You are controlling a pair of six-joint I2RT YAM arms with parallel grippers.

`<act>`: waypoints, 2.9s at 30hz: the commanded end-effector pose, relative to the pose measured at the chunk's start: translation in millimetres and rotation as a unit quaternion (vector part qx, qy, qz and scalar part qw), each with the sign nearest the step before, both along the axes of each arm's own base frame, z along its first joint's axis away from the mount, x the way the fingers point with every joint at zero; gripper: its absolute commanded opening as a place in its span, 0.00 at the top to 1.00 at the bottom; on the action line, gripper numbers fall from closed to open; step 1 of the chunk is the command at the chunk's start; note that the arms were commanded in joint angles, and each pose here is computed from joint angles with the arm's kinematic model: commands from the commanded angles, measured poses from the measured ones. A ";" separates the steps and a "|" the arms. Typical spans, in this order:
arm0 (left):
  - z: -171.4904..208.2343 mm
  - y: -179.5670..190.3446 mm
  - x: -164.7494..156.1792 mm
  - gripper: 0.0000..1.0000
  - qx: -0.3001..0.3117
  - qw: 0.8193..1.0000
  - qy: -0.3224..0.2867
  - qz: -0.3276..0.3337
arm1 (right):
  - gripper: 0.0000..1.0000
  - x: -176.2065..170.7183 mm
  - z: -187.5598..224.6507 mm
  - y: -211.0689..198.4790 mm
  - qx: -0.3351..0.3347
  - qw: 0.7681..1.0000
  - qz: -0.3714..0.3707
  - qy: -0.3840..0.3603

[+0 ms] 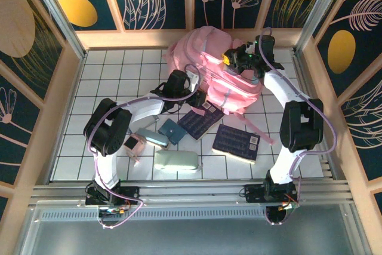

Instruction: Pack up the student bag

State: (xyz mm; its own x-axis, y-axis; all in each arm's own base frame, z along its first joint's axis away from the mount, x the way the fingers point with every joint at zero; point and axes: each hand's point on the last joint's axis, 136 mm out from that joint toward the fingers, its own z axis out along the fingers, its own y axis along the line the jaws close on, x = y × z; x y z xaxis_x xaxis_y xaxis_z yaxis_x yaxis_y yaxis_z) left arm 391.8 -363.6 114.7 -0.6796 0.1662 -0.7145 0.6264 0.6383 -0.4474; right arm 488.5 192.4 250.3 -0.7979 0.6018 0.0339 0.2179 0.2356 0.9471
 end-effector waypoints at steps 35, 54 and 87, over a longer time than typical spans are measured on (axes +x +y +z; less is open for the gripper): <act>38.0 -4.7 -12.8 1.00 -0.076 0.997 0.034 0.008 | 0.36 -51.7 58.0 -27.7 -0.247 0.956 -0.100 -0.120; 42.6 -47.7 -27.7 1.00 -0.092 0.994 0.049 -0.028 | 0.04 -150.0 -69.6 -16.2 -0.024 0.990 -0.110 0.090; 9.5 -1.3 -10.9 1.00 0.018 0.997 0.039 0.058 | 1.00 -97.2 -98.8 -79.8 -0.131 0.961 -0.235 0.069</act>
